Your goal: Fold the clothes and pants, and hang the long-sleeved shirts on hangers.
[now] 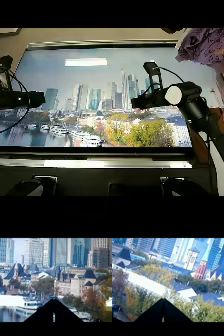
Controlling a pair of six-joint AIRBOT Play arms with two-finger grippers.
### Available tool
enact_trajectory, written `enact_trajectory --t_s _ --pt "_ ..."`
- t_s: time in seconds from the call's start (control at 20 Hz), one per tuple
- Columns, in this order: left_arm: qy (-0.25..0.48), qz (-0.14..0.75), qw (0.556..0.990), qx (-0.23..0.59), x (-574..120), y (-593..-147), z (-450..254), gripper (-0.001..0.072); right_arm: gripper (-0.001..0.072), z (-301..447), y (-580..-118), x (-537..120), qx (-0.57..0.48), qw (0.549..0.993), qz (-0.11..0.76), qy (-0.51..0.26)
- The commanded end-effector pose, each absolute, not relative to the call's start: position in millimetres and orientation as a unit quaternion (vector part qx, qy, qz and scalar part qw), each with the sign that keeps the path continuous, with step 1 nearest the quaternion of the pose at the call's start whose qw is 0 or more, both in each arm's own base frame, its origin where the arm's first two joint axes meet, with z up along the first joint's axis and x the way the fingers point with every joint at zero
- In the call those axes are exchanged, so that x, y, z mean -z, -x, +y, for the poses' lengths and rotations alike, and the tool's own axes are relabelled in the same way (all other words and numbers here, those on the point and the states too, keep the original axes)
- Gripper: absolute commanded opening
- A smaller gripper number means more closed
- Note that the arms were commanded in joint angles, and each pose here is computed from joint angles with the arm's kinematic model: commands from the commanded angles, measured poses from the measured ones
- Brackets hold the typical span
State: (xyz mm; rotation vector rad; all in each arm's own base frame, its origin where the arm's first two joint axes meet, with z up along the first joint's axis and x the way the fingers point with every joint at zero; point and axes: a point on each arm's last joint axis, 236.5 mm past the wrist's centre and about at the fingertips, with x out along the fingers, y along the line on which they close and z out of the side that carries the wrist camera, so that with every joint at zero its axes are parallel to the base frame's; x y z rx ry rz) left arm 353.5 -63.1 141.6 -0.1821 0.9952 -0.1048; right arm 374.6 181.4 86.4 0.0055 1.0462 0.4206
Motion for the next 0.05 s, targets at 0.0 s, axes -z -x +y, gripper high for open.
enact_trajectory --t_s 0.0 --pt "0.087 0.476 0.874 0.050 -141.6 -353.3 -63.1 0.0015 0.0040 181.9 -374.7 -86.6 -0.200 0.845 0.496 -0.002"
